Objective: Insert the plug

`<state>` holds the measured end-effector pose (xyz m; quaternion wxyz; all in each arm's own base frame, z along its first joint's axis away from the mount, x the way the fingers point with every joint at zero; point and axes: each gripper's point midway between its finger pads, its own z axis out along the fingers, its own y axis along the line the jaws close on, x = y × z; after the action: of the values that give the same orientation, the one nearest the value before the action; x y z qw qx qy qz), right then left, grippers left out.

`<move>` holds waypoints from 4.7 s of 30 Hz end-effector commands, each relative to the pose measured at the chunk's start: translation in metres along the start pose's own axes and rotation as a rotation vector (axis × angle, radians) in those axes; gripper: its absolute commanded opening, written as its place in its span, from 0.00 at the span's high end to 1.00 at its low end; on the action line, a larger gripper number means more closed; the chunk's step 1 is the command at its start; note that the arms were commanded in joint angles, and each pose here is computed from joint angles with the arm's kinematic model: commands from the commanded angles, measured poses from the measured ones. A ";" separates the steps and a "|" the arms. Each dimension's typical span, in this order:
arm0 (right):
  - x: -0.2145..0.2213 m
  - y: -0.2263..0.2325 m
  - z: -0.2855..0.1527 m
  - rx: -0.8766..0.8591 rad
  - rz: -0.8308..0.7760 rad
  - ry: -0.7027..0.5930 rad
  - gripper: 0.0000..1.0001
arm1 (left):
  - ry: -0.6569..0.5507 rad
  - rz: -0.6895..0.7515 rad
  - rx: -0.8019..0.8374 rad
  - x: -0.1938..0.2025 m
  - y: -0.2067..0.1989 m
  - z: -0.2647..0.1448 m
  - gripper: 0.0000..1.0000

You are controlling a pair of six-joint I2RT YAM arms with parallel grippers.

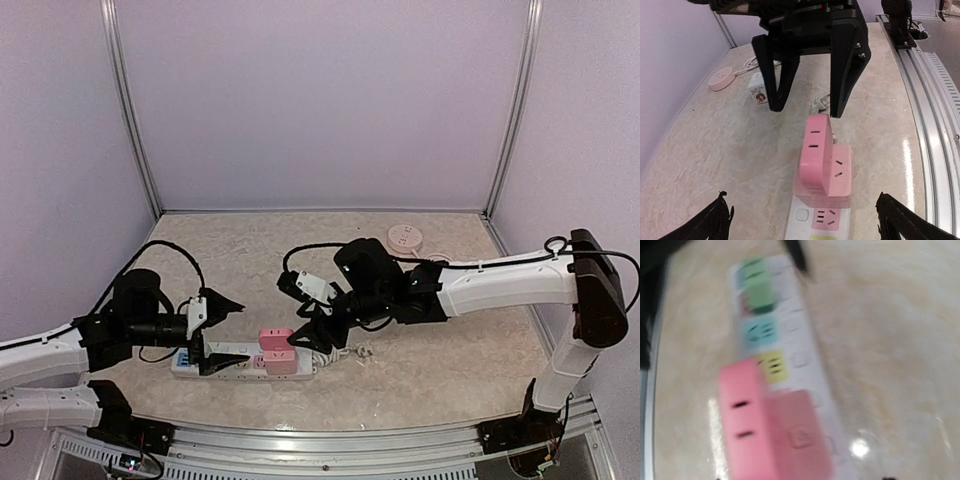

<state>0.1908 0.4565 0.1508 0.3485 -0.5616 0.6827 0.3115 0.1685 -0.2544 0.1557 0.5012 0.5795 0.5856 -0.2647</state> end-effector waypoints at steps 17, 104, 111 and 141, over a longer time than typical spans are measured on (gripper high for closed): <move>0.132 0.043 0.052 0.100 0.892 0.246 0.93 | -0.139 -0.645 -1.144 -0.008 0.136 -0.227 0.02; 0.155 -0.249 -0.001 0.501 0.924 0.380 0.93 | -0.105 -0.570 -1.086 0.017 0.153 -0.197 0.04; 0.096 -0.220 0.052 0.407 0.861 0.277 0.88 | -0.107 -0.563 -1.088 0.017 0.151 -0.198 0.04; 0.042 -0.246 0.087 0.549 0.717 0.226 0.00 | -0.122 -0.537 -1.094 0.015 0.145 -0.201 0.04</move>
<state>0.4446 0.4587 0.0926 0.2905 -0.2216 0.9083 0.2037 0.2521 -0.0437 0.2559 0.6761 0.0527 0.7304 -0.0818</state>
